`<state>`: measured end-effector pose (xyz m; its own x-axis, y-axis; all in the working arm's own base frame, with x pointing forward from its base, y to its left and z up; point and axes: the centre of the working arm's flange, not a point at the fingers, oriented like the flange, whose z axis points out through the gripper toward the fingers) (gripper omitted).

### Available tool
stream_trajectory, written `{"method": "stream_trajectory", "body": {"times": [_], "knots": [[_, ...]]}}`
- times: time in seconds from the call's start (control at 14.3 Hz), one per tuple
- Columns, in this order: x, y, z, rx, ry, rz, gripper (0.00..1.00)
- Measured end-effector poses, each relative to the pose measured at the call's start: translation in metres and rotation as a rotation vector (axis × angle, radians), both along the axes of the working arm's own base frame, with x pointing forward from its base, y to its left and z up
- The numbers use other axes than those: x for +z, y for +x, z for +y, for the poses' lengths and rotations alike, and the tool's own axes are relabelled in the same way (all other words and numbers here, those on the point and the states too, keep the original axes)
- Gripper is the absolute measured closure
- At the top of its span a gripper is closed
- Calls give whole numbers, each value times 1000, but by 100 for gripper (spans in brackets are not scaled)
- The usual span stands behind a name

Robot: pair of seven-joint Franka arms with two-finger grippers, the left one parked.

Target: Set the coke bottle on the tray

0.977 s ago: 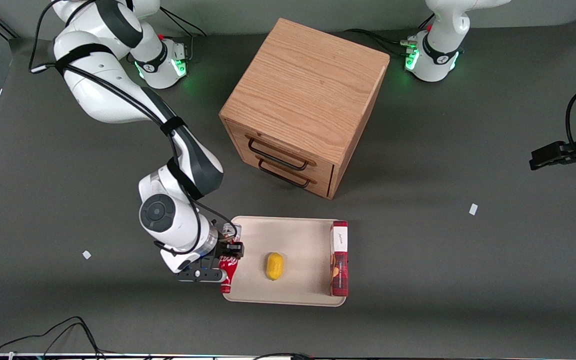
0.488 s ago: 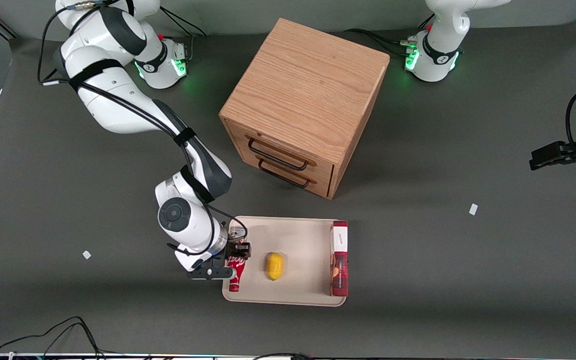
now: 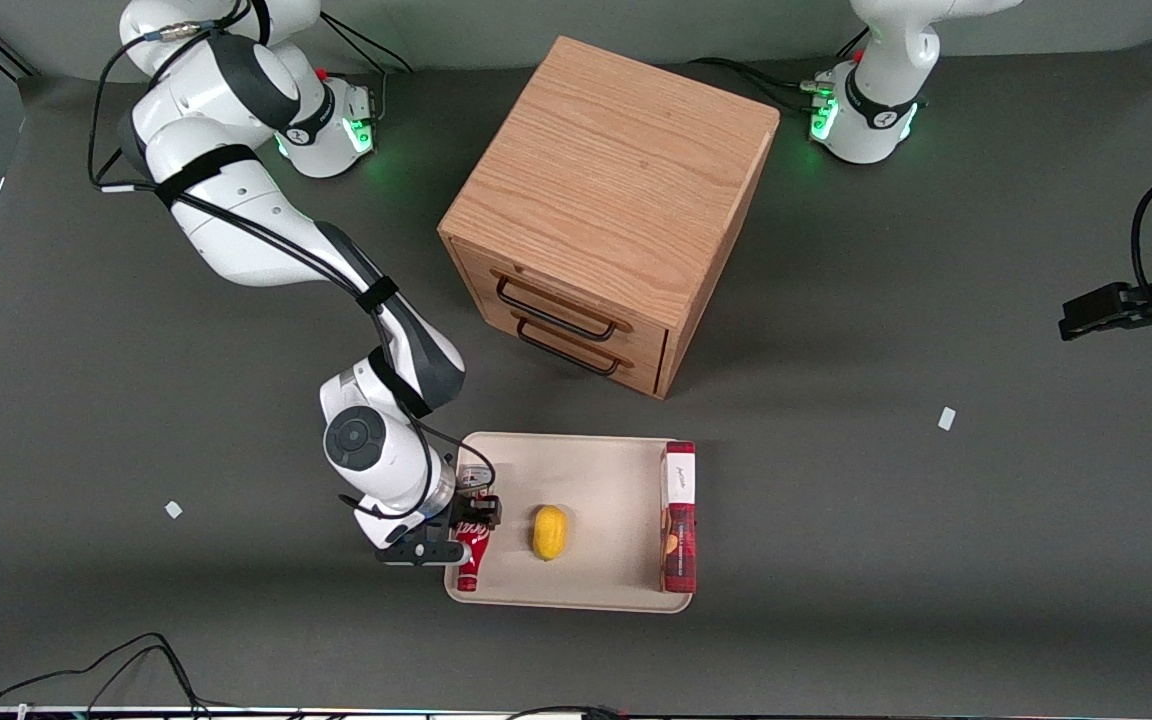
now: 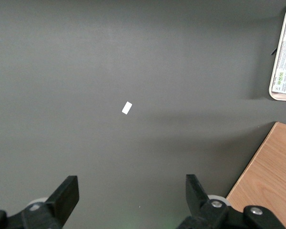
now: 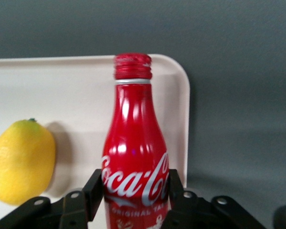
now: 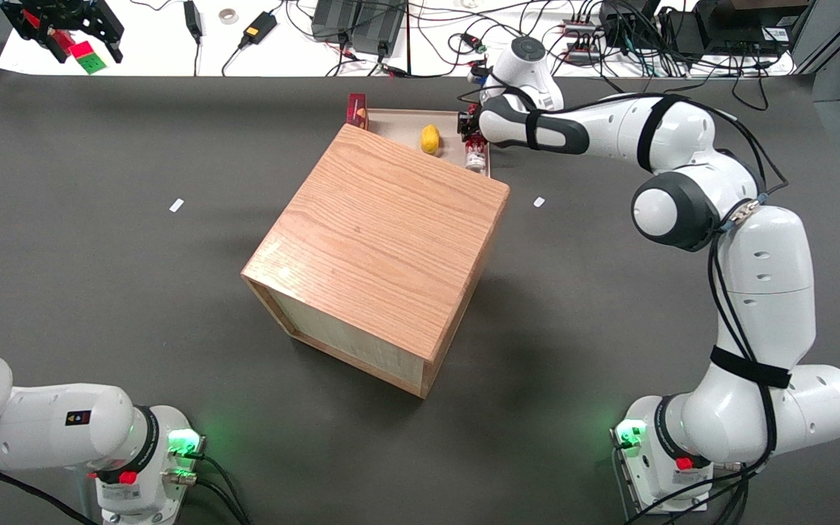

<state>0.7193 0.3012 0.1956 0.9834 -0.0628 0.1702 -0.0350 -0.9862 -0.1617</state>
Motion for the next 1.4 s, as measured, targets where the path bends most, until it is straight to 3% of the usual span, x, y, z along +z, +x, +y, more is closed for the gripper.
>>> {"method": "stream_trajectory", "body": {"times": [0.07, 0.28, 0.42, 0.49, 0.84, 1.05, 1.4], "knots": [[0, 1, -1, -2, 1, -5, 34], [0, 2, -1, -2, 6, -14, 11], [1, 2, -1, -2, 6, -15, 9], [1, 2, -1, -2, 7, -17, 1], [33, 10, -11, -15, 3, -41, 0], [102, 8, -40, -25, -77, 21, 0], [209, -23, -98, 4, -194, 72, 0]]}}
